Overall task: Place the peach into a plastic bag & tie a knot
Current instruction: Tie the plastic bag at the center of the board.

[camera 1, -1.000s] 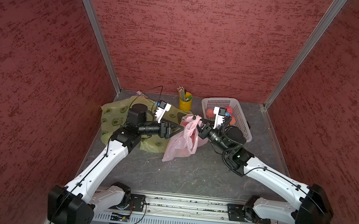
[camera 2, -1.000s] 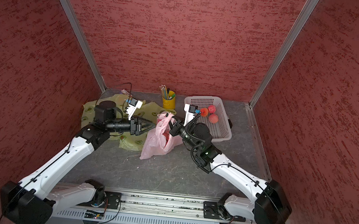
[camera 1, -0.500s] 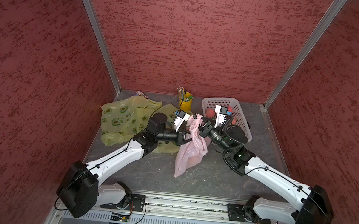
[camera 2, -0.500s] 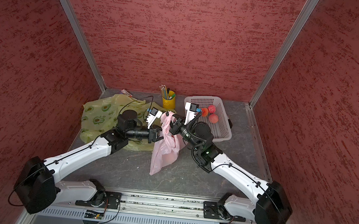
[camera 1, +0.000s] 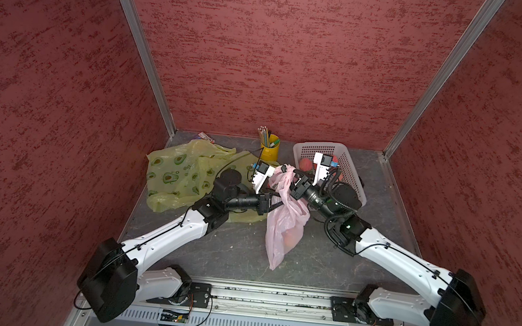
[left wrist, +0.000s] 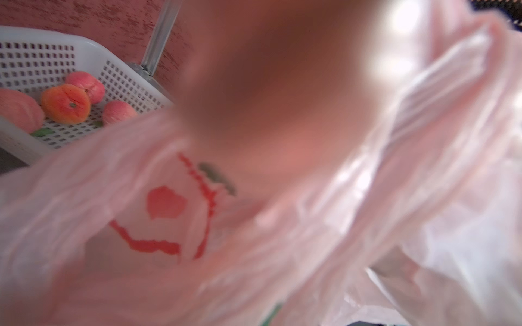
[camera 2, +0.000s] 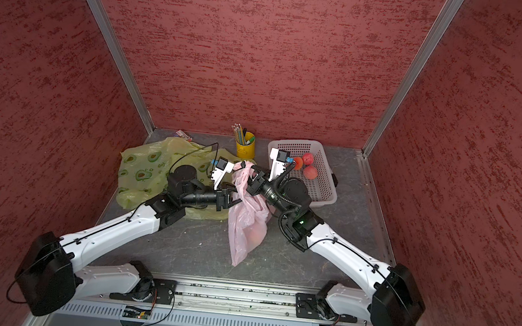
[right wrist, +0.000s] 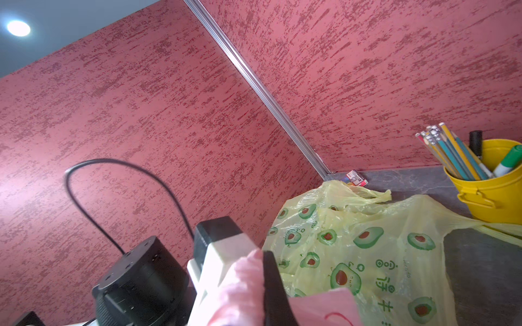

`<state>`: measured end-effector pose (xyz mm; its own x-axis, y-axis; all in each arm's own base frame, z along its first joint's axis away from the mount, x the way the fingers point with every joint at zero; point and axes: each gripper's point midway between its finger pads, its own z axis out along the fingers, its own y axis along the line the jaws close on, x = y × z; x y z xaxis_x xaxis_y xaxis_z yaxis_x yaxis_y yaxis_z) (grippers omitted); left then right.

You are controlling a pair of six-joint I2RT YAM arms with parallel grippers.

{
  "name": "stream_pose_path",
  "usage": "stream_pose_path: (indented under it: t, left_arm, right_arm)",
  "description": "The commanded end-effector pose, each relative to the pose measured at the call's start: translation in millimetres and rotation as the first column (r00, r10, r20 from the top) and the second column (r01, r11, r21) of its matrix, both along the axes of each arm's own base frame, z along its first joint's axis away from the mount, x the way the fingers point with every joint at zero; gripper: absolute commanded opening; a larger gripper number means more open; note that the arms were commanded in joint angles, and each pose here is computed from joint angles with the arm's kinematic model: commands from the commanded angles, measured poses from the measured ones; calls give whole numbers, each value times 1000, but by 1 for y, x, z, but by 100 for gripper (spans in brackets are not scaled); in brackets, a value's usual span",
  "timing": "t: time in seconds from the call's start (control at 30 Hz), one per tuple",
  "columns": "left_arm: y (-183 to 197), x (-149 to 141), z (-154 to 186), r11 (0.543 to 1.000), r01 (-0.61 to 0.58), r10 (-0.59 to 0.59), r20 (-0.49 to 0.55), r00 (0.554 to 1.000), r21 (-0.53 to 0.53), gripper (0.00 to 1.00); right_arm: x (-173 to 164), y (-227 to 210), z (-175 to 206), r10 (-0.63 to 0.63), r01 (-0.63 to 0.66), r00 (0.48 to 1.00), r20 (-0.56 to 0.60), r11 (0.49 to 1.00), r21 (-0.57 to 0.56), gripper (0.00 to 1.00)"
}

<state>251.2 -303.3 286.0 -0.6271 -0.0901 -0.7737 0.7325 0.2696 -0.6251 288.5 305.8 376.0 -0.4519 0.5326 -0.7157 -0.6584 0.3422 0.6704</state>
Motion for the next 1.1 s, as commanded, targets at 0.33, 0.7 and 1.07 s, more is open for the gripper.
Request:
stream_pose_path:
  t: [0.33,0.7,1.07]
  left_arm:
    - [49,3,-2,996,-88,89,-60,994,17,64]
    - [106,-38,52,990,-142,142,-21,990,28,71]
    - [99,-13,131,993,-47,57,86,995,-110,72]
  right_arm:
    - [-14,1,42,88,-94,994,70,992,89,0]
    - [-11,1,36,94,-99,993,65,992,72,0]
    - [-15,3,39,120,-123,991,67,991,57,0]
